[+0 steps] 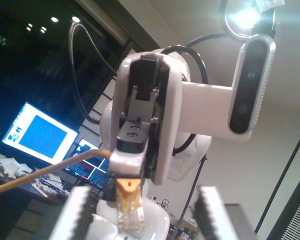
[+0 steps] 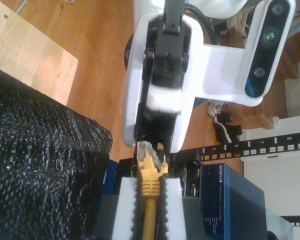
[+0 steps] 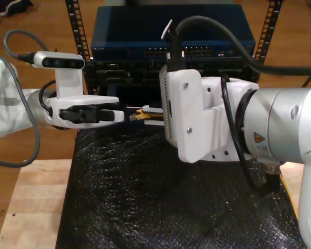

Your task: Grab the cable and plug it in

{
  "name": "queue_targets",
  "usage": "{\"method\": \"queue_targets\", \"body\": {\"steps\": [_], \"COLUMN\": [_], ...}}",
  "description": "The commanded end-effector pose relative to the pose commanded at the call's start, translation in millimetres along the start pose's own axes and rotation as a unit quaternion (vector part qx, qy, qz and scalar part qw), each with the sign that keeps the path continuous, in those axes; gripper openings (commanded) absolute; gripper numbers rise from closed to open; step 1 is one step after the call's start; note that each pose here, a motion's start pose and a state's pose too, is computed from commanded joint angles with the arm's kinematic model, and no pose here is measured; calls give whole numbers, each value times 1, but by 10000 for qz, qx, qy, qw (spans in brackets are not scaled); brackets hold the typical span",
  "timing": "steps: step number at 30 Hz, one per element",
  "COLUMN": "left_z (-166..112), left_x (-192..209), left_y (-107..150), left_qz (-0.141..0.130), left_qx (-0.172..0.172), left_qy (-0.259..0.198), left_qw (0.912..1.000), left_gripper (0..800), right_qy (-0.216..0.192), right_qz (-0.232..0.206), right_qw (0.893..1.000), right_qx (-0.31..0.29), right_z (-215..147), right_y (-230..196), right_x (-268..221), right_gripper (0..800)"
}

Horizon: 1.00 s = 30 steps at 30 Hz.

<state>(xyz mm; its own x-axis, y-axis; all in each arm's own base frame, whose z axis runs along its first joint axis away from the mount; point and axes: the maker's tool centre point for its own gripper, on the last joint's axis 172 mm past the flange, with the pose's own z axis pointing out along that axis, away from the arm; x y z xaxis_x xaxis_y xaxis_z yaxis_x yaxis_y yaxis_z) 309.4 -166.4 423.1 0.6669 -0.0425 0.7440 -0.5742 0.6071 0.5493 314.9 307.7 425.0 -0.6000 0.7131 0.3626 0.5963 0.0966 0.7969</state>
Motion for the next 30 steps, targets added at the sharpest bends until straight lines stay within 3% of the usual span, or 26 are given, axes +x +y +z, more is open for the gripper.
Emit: {"method": "queue_targets", "body": {"steps": [2, 7, 14, 21, 30], "left_z": [0, -1, -3, -20, -43], "left_x": [0, 1, 1, 4, 20], "left_y": [-1, -3, -7, -27, -32], "left_qz": [8, 37, 65, 178, 646], "left_qx": [6, 69, 154, 737, 1371], "left_qy": [10, 1, -9, 5, -113], "left_qw": [10000, 10000, 9999, 9971, 9884], "left_gripper": [656, 759, 790, 791, 795], "right_qy": [0, 2, -13, -62, -85], "right_qz": [0, 30, 401, 632, 776], "right_qw": [10000, 10000, 9992, 9980, 9969], "right_qx": [0, 0, -16, 18, 90], "right_z": [0, 0, 0, 6, 6], "right_y": [0, 0, 3, 8, 15], "right_x": [0, 0, -1, -3, -4], "right_gripper": [2, 2, 2, 2, 1]}}
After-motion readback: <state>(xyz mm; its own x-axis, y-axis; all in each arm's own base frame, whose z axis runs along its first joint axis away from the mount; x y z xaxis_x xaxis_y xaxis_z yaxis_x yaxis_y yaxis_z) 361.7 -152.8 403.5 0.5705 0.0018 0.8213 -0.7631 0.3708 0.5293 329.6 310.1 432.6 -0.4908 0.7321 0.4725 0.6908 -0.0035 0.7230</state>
